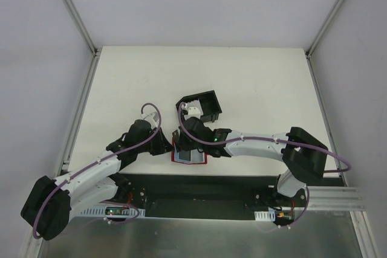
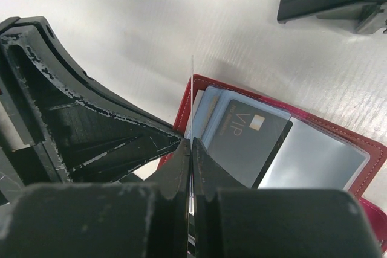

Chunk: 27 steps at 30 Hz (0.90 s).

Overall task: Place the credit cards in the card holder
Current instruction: Turn over the card slot in the card holder.

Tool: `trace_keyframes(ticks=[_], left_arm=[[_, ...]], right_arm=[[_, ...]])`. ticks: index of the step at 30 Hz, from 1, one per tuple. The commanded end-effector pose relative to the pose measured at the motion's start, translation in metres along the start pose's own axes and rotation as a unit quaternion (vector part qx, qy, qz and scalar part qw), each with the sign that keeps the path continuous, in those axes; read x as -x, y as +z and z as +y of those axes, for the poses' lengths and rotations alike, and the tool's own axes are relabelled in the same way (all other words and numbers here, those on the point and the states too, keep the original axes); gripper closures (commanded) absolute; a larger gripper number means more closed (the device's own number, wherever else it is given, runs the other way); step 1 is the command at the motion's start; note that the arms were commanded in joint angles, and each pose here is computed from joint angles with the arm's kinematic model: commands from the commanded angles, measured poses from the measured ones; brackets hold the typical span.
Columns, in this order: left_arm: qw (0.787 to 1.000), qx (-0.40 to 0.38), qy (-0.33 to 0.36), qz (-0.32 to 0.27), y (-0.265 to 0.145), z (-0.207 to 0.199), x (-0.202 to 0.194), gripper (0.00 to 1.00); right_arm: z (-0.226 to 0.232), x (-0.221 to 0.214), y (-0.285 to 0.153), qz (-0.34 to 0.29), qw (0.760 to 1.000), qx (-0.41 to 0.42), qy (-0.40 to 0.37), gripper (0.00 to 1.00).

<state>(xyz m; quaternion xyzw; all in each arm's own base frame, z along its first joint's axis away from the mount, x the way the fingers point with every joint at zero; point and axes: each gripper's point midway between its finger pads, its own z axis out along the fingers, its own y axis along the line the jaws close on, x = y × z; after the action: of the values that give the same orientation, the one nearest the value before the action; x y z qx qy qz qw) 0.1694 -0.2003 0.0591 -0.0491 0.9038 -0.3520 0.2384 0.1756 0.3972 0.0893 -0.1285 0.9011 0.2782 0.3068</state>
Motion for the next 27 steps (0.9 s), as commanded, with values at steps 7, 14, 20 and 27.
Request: trace_keyframes(ticks=[7,14,20,27], left_arm=[[1.0,-0.001,0.004,-0.002,0.001,0.0,0.0,1.0],[1.0,-0.004,0.001,-0.001,0.0,-0.001,-0.001,1.0],[1.0,-0.009,-0.009,0.001,-0.001,-0.003,-0.002,1.0],[1.0,-0.009,-0.023,-0.002,-0.002,-0.002,-0.004,1.0]], right_arm=[[0.001,0.01,-0.01,-0.019,1.0,-0.004,-0.009,1.0],[0.011,0.031,-0.021,-0.056,0.998,0.013,-0.018,1.0],[0.008,0.021,-0.013,-0.043,0.999,0.012,-0.018,1.0],[-0.001,0.011,-0.004,-0.029,0.999,-0.009,-0.019,1.0]])
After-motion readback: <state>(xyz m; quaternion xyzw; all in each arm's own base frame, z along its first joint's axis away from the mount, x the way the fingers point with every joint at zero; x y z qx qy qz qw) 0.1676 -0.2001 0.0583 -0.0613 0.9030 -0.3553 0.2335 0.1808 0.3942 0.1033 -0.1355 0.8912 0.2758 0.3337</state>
